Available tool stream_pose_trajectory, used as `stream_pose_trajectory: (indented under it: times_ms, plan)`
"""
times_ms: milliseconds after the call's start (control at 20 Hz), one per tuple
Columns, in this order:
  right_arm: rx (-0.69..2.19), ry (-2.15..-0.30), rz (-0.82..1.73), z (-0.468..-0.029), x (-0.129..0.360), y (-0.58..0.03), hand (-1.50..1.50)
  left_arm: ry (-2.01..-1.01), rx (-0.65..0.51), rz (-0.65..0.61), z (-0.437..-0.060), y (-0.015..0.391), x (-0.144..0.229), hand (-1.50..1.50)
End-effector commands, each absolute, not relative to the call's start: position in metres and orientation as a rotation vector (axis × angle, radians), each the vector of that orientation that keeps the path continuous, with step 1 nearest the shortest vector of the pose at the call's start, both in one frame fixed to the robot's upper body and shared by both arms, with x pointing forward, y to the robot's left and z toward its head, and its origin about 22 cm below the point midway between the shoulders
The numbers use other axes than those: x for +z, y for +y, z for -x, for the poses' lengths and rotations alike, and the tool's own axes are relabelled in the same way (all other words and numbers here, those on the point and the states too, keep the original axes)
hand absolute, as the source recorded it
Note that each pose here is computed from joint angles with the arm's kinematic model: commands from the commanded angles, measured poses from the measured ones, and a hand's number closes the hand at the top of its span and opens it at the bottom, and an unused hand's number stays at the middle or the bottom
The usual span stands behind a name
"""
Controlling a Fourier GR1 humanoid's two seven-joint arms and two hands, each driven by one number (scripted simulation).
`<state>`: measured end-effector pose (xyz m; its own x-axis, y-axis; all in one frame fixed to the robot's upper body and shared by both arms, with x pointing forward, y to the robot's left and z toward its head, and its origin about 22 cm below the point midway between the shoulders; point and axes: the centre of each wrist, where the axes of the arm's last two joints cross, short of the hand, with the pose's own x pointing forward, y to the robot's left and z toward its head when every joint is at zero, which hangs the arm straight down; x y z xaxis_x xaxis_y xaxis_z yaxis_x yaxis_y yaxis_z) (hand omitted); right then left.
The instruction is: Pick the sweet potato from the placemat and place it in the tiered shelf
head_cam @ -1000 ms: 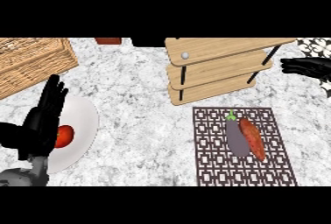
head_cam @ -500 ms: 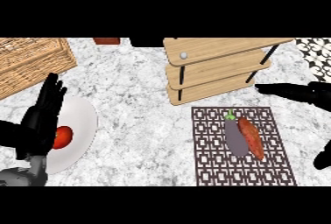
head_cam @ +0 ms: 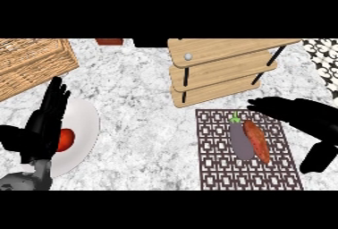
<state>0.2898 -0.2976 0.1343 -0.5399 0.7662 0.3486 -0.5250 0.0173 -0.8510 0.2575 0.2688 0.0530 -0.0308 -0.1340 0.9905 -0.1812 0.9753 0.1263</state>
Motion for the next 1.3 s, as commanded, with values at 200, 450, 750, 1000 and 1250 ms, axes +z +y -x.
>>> stream_pose_trajectory:
  times_ms: [200, 450, 750, 1000, 1250]
  plan:
    - [1.673, -1.302, 0.319, -0.291, 0.097, -0.304, -1.5, -1.607, 0.038, -0.238, -0.271, 0.262, 0.056, 0.0]
    - [1.69, -1.277, 0.312, -0.301, 0.072, -0.311, -1.5, -1.619, 0.041, -0.256, -0.258, 0.265, 0.051, 0.0]
    - [1.716, -1.265, 0.306, -0.318, 0.052, -0.315, -1.5, -1.604, 0.038, -0.23, -0.267, 0.253, 0.062, 0.0]
    - [1.696, -1.261, 0.288, -0.325, 0.037, -0.308, -1.5, -1.606, 0.033, -0.24, -0.262, 0.257, 0.056, 0.0]
    - [1.696, -1.302, 0.276, -0.32, 0.022, -0.325, -1.5, -1.608, 0.035, -0.235, -0.256, 0.278, 0.064, 0.0]
